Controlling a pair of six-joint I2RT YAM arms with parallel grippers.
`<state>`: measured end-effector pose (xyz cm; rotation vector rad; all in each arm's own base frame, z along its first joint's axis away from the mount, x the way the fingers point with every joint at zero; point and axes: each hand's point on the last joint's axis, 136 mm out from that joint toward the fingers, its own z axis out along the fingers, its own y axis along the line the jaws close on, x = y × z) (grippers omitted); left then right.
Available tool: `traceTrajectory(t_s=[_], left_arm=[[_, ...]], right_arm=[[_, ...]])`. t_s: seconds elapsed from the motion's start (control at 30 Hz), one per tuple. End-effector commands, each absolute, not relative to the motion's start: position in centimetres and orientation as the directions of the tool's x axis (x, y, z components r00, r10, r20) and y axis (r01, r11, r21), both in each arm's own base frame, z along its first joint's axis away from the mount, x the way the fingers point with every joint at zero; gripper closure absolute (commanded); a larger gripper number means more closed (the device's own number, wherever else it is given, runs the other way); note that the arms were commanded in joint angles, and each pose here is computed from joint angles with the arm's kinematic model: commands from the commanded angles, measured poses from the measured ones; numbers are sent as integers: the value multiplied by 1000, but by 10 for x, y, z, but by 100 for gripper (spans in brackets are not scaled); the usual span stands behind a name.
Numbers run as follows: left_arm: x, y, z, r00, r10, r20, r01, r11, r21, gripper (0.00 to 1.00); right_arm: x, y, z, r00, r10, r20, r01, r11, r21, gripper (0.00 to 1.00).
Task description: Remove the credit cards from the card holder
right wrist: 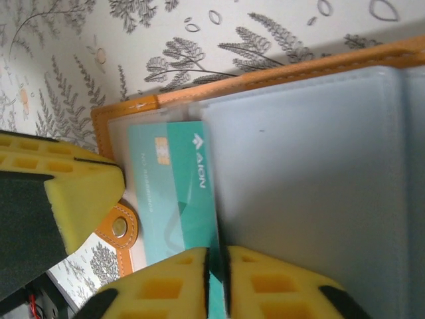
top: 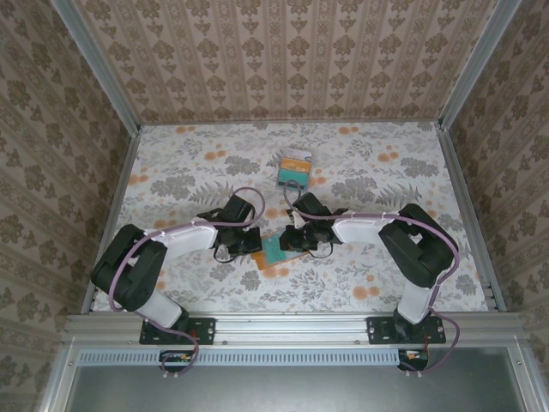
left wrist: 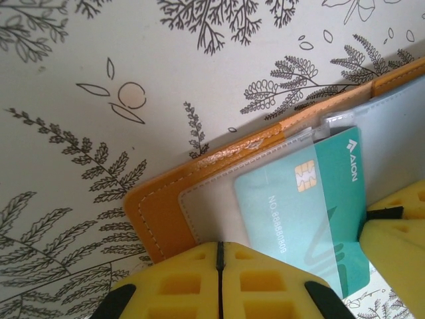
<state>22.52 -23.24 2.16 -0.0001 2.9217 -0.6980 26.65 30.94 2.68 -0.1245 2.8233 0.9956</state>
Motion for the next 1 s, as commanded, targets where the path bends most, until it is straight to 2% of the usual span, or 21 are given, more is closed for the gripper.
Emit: traceTrajectory(t_s=[0.0, 0.27, 0.57, 0.97], left_arm=[[216, -226, 10, -995, 5, -97, 43, 917, -397, 92], [216, -227, 10, -995, 9, -96, 46, 916, -398, 92], [215, -228, 10, -995, 19, -98, 57, 915, -399, 93], [213, -227, 8, -994, 40, -102, 77, 917, -392, 94]], right_arm=[[264, 311, 21, -990, -33, -139, -114, 767, 631, 77], [265, 316, 16, -992, -36, -122, -107, 755, 647, 79], [266, 306, 13, -992, -42, -122, -108, 784, 611, 91], [277, 281, 20, -989, -60, -138, -128, 815, 565, 92]])
